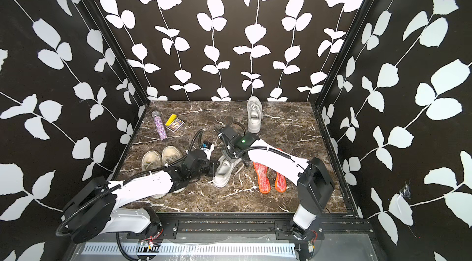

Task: Remove the insole from the shoe
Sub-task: Untie the shoelace on the shoe.

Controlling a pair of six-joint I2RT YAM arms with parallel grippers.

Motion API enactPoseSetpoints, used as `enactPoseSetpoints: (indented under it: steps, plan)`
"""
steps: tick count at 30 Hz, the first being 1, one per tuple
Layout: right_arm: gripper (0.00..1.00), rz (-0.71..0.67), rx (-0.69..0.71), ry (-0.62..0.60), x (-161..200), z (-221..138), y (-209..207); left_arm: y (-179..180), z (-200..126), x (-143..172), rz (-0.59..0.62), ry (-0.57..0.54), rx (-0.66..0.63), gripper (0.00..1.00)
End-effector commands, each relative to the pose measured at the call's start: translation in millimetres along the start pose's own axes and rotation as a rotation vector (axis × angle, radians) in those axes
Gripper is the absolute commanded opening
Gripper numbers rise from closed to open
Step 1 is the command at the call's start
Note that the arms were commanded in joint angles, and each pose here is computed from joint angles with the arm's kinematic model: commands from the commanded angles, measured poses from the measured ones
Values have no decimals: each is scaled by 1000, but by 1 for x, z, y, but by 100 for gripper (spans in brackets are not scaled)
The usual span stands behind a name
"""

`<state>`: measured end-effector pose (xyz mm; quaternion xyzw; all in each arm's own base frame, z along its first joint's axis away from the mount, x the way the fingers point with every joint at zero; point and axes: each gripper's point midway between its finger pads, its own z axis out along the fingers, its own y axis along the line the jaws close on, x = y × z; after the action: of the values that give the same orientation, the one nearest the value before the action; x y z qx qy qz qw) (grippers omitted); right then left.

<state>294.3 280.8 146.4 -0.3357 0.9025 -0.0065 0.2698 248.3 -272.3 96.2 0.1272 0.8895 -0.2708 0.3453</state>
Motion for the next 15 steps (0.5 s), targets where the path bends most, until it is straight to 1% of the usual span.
enactPoseSetpoints:
  steps: [1, 6, 10, 15]
  plan:
    - [69, -16, 16, 8, 7, -5, -1, 1, 4, 8, -5, 29, -9, 0]
    - [64, -9, 65, 18, 4, 3, -6, 0, 5, 8, -8, 31, -5, 0]
    - [59, 4, 99, 2, -2, 7, -10, 0, 4, 8, -6, 30, -3, 0]
    - [56, 6, 91, 1, -6, 12, -7, 1, 2, 8, -5, 27, -4, 0]
